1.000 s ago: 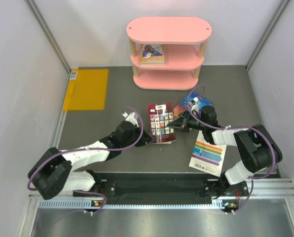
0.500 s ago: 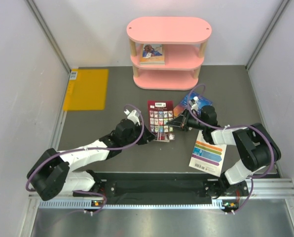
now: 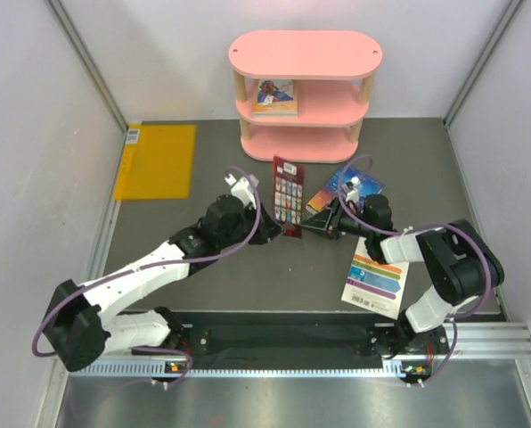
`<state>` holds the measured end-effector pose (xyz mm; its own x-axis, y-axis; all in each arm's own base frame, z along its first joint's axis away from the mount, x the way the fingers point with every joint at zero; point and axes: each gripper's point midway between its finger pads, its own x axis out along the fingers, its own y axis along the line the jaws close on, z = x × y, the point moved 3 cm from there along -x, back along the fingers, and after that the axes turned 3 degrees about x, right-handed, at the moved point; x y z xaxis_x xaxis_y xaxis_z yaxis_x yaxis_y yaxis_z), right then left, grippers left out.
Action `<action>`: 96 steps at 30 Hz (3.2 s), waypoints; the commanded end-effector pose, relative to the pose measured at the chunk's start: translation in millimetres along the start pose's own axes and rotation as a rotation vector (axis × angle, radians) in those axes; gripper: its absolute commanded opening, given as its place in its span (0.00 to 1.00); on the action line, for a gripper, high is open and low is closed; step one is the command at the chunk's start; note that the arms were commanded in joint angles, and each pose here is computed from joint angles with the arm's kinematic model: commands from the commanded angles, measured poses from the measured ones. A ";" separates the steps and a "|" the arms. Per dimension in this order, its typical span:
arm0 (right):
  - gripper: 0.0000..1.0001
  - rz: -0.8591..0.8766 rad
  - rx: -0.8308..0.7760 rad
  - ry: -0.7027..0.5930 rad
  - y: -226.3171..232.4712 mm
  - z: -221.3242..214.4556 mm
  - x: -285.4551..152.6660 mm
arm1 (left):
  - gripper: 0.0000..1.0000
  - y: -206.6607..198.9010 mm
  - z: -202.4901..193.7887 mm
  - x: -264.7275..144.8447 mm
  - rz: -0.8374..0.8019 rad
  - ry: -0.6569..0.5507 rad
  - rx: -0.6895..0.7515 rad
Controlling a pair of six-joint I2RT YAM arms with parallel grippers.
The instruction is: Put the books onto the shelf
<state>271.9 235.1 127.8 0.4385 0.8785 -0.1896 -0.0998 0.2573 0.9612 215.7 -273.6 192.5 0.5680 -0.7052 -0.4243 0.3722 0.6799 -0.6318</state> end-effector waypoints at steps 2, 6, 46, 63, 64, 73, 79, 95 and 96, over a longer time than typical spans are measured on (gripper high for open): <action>0.32 -0.034 0.046 0.016 -26.2 -19.5 -7.2 | 0.00 -64.1 97.0 -42.1 -0.085 -0.261 0.201; 0.32 -0.033 0.070 0.012 -38.9 -29.4 -11.5 | 0.00 -98.7 129.5 -59.4 -0.131 -0.280 0.289; 0.33 -0.281 -0.186 -0.011 -41.7 -44.6 10.0 | 0.00 -12.9 397.8 4.9 -0.727 -0.158 -0.297; 0.33 -0.289 -0.189 0.015 -41.4 -48.4 18.2 | 0.37 -11.5 420.5 -5.9 -0.739 -0.214 -0.382; 0.33 -0.290 -0.189 0.017 -41.5 -49.1 18.2 | 0.40 -10.4 420.3 -4.8 -0.736 -0.212 -0.387; 0.33 -0.286 -0.191 0.018 -39.8 -50.2 18.2 | 0.98 -3.4 424.5 -4.4 -0.718 -0.229 -0.414; 0.33 -0.283 -0.194 0.017 -39.7 -49.8 18.1 | 0.98 6.9 426.8 -12.0 -0.668 -0.258 -0.413; 0.33 -0.277 -0.189 0.018 -39.2 -50.7 17.9 | 0.98 39.1 391.1 3.4 -0.586 -0.149 -0.460; 0.33 -0.279 -0.186 0.017 -39.7 -50.3 17.8 | 0.99 38.8 389.0 2.9 -0.587 -0.140 -0.456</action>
<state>231.8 252.4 65.1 0.4445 0.7556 -0.4812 -0.0934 0.5733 0.8140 546.0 -170.4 387.0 0.5079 -0.8557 0.0990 0.2078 0.0101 -0.9781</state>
